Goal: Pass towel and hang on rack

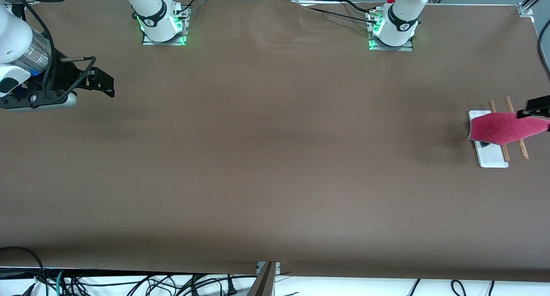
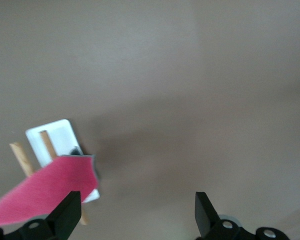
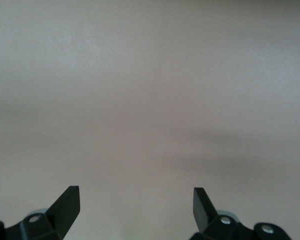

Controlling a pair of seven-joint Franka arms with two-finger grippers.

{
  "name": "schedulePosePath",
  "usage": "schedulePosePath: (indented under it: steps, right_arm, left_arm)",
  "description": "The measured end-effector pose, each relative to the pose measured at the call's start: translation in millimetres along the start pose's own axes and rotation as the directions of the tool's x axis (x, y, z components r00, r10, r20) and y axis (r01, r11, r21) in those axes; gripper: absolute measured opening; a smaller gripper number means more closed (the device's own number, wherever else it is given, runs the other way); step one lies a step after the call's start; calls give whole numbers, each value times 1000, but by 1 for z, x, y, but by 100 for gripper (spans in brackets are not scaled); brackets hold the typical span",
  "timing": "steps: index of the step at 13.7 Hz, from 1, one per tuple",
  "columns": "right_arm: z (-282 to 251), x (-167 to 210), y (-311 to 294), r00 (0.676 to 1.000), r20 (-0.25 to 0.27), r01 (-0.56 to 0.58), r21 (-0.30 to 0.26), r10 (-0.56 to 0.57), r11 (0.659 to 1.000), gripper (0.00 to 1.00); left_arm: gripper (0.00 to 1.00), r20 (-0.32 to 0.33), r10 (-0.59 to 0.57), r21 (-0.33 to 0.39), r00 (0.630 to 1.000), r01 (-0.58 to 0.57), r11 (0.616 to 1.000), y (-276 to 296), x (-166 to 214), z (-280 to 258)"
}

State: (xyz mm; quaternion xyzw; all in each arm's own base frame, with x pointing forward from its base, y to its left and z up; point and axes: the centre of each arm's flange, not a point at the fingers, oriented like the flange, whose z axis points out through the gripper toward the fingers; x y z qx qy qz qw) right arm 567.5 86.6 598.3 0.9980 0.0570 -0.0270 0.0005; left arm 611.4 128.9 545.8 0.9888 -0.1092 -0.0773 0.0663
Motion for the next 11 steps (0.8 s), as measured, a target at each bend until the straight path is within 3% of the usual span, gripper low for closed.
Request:
schedulePosePath:
  steps: [2, 5, 11]
  right_arm:
    - [0, 0, 0, 1000, 0, 0, 0, 0, 1000, 100]
    - [0, 0, 0, 1000, 0, 0, 0, 0, 1000, 100]
    - [0, 0, 0, 1000, 0, 0, 0, 0, 1000, 100]
  left_arm:
    - [100, 1, -107, 24, 994, 107, 994, 60, 6, 0]
    - [100, -78, -165, 57, 983, 169, 984, 124, 2, -6]
    - [100, -143, -159, 75, 977, 171, 982, 146, -28, 3]
